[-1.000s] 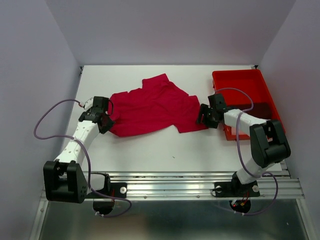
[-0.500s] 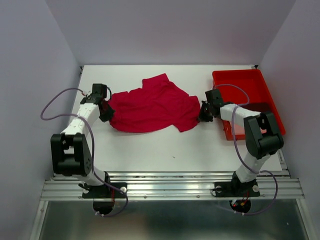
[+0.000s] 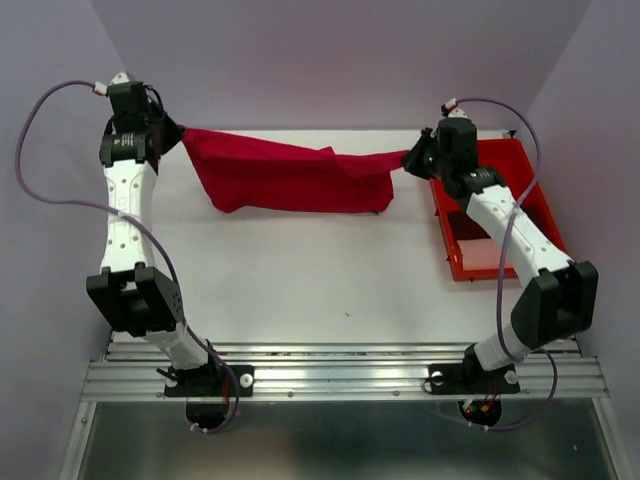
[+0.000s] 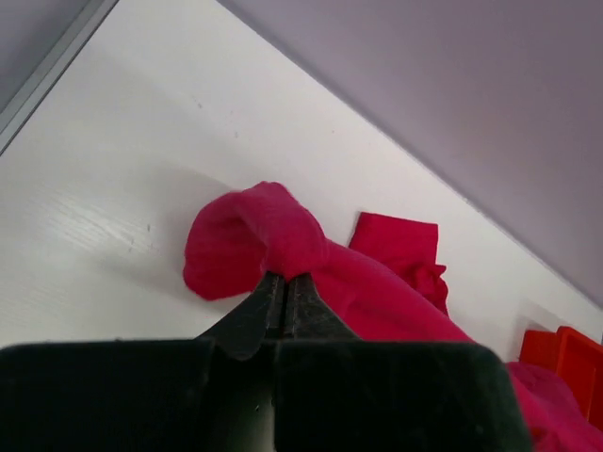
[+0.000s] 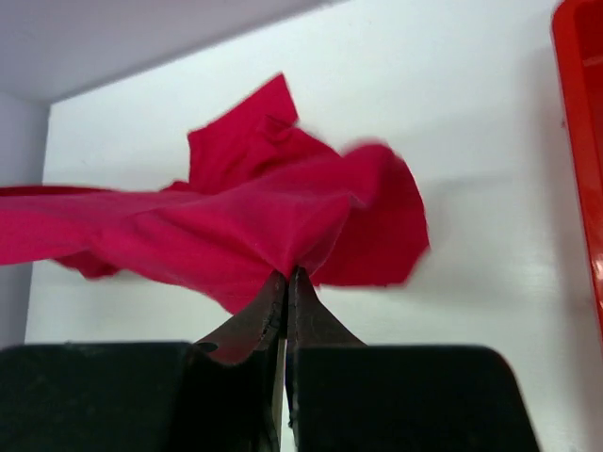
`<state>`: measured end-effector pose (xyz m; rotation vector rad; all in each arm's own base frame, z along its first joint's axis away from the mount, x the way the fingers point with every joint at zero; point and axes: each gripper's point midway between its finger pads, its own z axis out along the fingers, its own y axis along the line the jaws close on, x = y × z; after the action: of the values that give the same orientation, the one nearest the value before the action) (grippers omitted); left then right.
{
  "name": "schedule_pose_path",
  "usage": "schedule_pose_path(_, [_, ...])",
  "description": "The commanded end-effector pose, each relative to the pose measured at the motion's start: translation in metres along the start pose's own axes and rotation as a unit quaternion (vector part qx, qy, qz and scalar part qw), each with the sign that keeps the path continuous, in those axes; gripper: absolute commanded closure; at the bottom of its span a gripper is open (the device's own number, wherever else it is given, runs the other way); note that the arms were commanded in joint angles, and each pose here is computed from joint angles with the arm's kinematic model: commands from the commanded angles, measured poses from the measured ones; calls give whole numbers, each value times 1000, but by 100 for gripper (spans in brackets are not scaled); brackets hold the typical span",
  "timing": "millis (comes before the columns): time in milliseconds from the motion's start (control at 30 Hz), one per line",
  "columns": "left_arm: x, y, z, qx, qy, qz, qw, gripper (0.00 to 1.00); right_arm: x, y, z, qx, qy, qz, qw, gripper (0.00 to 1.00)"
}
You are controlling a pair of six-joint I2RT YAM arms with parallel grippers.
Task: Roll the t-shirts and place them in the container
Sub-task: Place the T-shirt at the center of the board.
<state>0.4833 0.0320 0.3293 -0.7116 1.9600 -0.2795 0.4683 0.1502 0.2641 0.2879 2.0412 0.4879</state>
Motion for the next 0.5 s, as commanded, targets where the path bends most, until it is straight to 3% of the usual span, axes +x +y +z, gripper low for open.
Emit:
schedule_pose_path(0, [32,38,-22,-5,44,6,999,100,58,-36,-23,27,54,-4,998,99])
schedule_pose_path(33, [66,65,-15,-29,76,3,997,100,89,-48,-33,27,82,0,996,99])
schedule_pose_path(100, [92,84,-27,-43,91,0,995,98,118,-62,-44,34,102,19,994,99])
schedule_pose_path(133, [133,113,-25,-73,132,-6,988,76,130,-65,-48,27,109,27,993,99])
schedule_pose_path(167, [149,123,-27,-85,147,-10,985,52,157,-79,-57,39,130,40,990,91])
schedule_pose_path(200, [164,132,-31,-91,159,-9,983,8,168,-84,-61,42,138,45,989,78])
schedule_pose_path(267, [196,153,-34,-114,193,-10,974,6,195,-102,-69,64,162,51,983,52])
schedule_pose_path(333, [207,160,-35,-119,201,-12,972,7,206,-114,-73,88,172,49,980,38])
schedule_pose_path(400, [207,161,-36,-123,195,-13,973,12,206,-118,-74,97,172,43,979,37])
schedule_pose_path(467, [206,168,-36,-140,188,-9,972,24,202,-117,-74,98,168,42,980,37])
